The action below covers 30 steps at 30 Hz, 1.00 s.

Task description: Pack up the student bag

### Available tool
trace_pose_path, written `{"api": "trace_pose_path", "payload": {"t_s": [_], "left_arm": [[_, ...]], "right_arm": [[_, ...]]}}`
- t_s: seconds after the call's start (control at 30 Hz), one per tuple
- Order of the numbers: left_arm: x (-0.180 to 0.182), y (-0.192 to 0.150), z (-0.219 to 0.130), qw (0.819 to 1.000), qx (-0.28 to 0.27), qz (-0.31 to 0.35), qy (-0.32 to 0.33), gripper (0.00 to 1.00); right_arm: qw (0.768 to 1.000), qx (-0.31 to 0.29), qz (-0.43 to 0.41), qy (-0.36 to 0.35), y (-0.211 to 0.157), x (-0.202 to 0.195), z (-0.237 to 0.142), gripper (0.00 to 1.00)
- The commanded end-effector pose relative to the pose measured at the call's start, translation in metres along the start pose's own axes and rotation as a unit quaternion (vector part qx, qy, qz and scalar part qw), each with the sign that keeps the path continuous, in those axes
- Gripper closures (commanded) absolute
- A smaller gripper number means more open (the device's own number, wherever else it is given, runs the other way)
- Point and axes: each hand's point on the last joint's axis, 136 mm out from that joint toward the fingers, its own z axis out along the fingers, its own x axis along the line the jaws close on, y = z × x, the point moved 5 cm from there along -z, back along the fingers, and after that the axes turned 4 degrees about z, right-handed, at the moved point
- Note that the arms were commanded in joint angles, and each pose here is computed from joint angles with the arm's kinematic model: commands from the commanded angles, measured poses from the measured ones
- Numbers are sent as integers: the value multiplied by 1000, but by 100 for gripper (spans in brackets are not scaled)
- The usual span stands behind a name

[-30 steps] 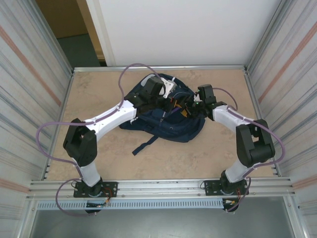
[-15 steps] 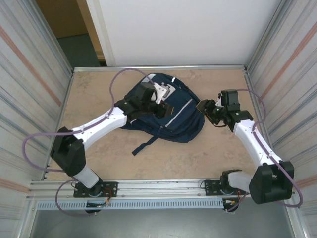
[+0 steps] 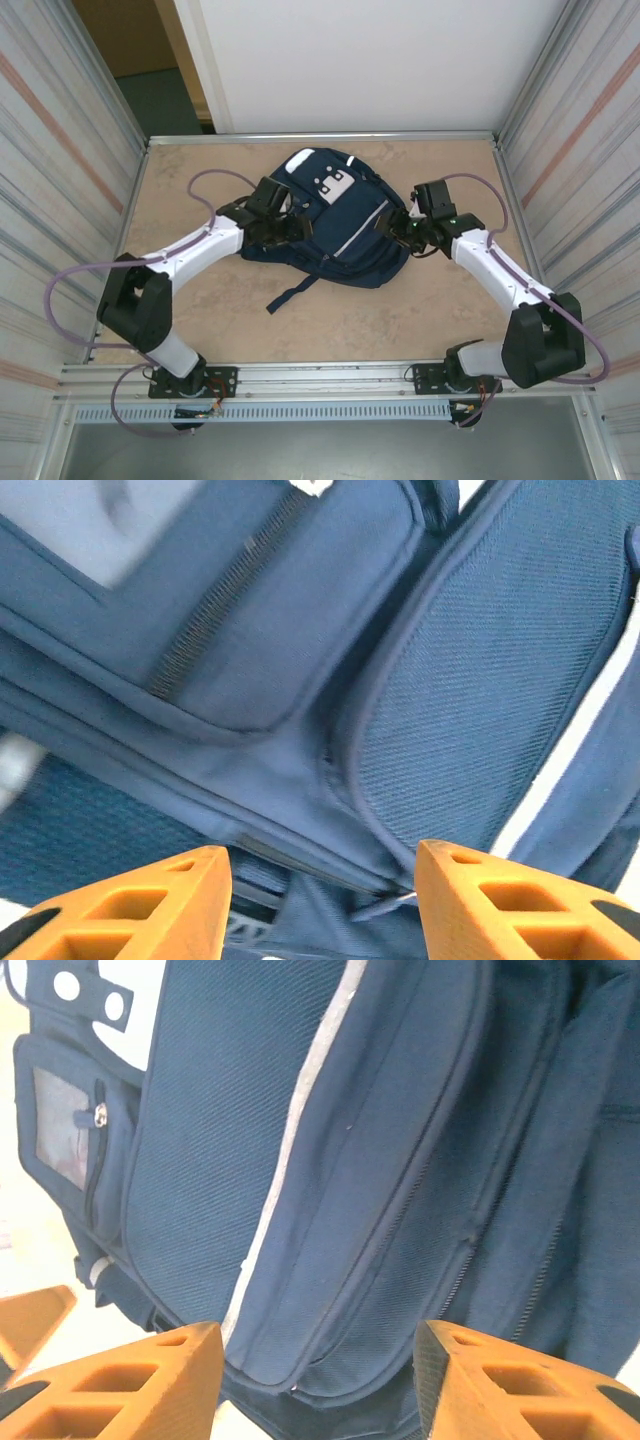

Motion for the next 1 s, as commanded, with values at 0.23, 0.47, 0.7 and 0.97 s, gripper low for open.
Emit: {"api": "trace_pose_path", "payload": {"t_s": [0.23,0.47,0.7,0.97], "left_arm": [[-11,1,49,996,22,-87,-27,53],[-29,12,51,993,17,-98,-68,82],[-34,11,43,989,23,-119,-84,93],[-44,8,22,980,17,-162,-115,100]], "right_arm": [[999,-13,-32,12,-31,31,21,47],[995,-76,-72,9,-62,51,25,48],[988,-101,-113,-9,-90,64,32,48],[990,-87,-97,-52,-118,70,60,47]]}}
